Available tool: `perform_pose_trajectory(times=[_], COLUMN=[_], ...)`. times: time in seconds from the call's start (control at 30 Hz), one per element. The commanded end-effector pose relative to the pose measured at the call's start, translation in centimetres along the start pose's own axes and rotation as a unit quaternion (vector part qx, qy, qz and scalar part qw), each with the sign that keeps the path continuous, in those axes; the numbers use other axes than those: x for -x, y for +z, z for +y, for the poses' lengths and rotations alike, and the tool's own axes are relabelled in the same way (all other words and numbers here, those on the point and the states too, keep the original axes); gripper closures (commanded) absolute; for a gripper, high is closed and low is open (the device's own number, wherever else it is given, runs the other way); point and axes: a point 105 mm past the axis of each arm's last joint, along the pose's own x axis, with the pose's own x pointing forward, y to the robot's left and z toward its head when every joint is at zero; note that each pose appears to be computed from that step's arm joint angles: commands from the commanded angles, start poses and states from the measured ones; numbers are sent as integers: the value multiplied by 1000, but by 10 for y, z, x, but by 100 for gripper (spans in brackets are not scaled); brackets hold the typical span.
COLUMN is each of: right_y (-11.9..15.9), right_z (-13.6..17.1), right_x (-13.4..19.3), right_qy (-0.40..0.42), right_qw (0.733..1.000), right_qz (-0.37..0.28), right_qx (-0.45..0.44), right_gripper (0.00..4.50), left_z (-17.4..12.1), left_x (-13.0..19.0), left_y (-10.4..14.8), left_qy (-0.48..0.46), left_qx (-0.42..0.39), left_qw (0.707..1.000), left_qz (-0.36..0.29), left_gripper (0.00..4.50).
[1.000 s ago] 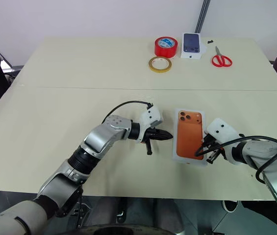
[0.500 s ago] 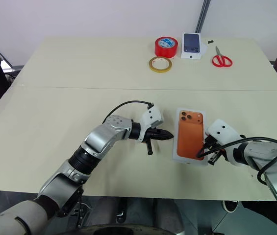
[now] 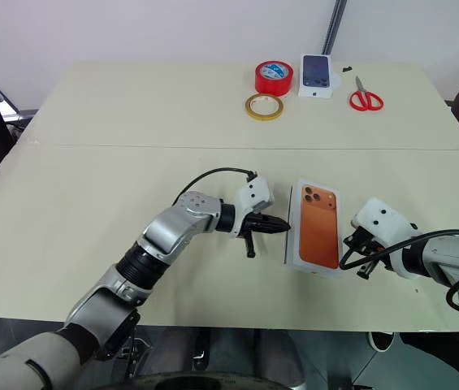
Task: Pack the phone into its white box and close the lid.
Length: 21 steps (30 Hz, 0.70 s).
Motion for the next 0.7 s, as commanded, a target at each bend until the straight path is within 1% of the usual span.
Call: perform_pose_trajectory(times=[0.03,0.2,0.4,0.7], right_y=[7,1,7,15], right_z=[-2,-8,-4,3], right_x=[1,-7,-13,-12], right_qy=[-12,-30,-17,-2], right_qw=[1000,1000,1000,999], right_qz=[-11,-4,-19,-35], right_qx=[15,2,-1,4], right_gripper=[448,448,448,448], left_z=[3,4,5,2], left_x=[3,10,10,7], left_y=[8,8,3,3], left_qy=[7,9,11,5], left_qx=[-10,-6,-6,-10], left_qw=[1000,1000,1000,1000], left_qz=[-15,-18,-8,-7], left_gripper=[450,450,450,450])
